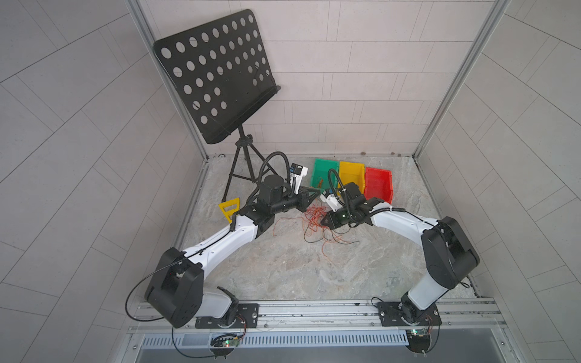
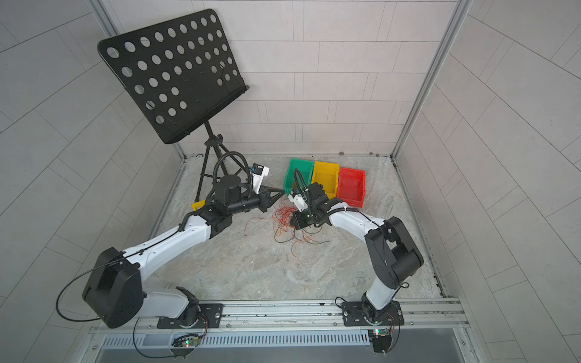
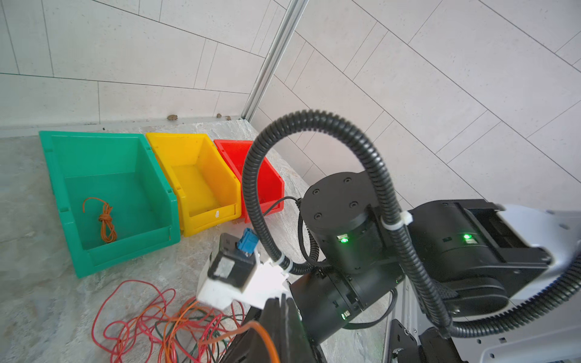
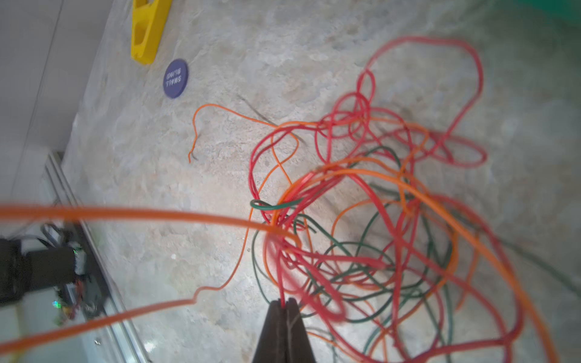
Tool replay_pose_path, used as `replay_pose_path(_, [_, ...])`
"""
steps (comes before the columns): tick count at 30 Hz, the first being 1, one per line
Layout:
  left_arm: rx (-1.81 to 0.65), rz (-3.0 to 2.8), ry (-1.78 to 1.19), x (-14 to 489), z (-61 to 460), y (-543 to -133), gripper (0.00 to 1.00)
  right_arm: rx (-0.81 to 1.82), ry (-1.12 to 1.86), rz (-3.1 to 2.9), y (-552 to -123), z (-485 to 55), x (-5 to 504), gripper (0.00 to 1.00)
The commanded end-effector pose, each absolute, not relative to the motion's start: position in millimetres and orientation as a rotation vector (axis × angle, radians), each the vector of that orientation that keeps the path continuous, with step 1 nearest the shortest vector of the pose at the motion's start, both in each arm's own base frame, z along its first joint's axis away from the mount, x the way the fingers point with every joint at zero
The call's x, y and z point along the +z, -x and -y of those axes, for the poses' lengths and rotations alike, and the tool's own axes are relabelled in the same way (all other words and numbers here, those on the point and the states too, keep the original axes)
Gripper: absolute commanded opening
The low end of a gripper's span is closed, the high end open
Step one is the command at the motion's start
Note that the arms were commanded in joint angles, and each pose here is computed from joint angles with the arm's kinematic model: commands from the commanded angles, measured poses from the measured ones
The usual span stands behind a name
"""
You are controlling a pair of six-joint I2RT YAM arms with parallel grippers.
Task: Untangle and sort cables by color
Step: Untie the cable.
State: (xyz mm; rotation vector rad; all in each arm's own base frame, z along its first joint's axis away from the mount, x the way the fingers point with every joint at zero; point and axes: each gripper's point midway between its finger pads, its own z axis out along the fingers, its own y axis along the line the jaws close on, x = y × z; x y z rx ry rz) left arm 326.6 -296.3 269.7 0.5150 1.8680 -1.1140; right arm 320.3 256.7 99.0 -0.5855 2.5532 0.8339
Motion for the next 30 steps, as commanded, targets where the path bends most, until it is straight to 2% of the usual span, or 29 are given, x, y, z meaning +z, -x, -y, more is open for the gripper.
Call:
replay_pose_path(1, [-1.048, -1.78, -0.493, 307, 277, -335, 0.0, 0.772, 0.546, -2.556, -325, -239, 100, 0.0])
replay_pose_path(11, [-0.905, -1.719, -0.314, 355, 198, -370, 0.0, 0.537, 0.335, -2.724, -311, -169, 71, 0.0])
replay_pose_path(20, [-0.854, -1.692, -0.284, 368, 180, -368, 0.0, 0.29, 0.077, -2.765, -315, -104, 72, 0.0])
replay_pose_path(30, [-0.76, -1.668, -0.274, 382, 165, -357, 0.0, -0.075, -0.001, -2.756, -316, -55, 73, 0.0])
